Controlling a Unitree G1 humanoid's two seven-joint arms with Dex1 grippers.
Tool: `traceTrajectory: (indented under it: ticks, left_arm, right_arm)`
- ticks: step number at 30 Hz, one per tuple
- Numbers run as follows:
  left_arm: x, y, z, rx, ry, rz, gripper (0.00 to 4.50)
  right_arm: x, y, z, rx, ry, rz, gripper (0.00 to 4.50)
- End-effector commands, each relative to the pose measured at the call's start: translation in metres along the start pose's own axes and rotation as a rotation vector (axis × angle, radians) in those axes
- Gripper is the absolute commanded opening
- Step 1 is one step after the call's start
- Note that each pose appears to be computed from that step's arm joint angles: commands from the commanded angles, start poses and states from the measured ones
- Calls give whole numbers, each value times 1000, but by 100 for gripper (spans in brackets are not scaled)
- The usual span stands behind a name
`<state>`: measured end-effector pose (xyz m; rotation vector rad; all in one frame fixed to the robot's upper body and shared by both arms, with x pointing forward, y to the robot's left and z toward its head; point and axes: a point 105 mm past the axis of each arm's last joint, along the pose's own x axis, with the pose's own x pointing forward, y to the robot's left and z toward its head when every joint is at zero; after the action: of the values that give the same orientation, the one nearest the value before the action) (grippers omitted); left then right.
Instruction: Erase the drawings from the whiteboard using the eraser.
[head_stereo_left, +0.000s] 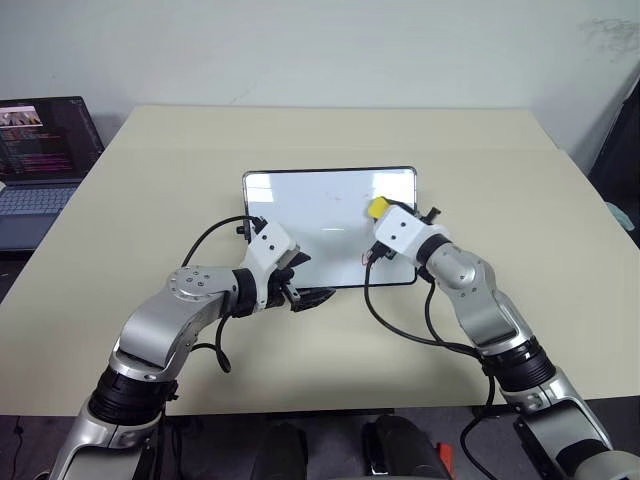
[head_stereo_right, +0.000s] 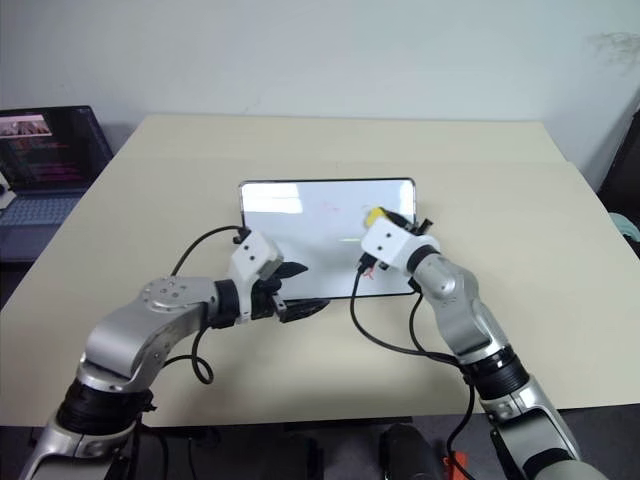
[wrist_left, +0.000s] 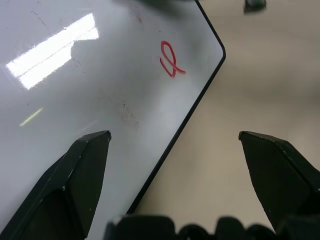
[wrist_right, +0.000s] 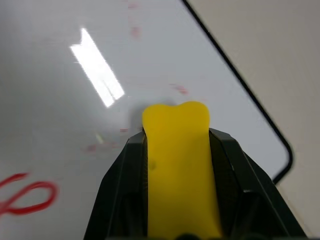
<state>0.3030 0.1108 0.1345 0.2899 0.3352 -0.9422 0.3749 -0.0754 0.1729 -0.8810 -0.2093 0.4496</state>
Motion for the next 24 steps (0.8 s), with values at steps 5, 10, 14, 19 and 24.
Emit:
traceTrajectory:
  ticks: [5,10,14,19,24]
  left_arm:
    - [-2,-5,9,37,-23,-12,450]
    - [-2,-5,8,37,-22,-13,450]
    - [-2,-5,8,37,-22,-14,450]
    - [-1,-5,8,37,-22,-17,450]
    - [-2,-6,7,36,-21,-17,450]
  right_arm:
    - [-4,17,-9,-18,33,101,133]
    - [-12,37,-23,-47,88,221,133]
    - [-12,40,-23,-65,89,239,133]
    - [-9,34,-18,-103,70,216,133]
    - [-11,38,-21,-117,80,240,133]
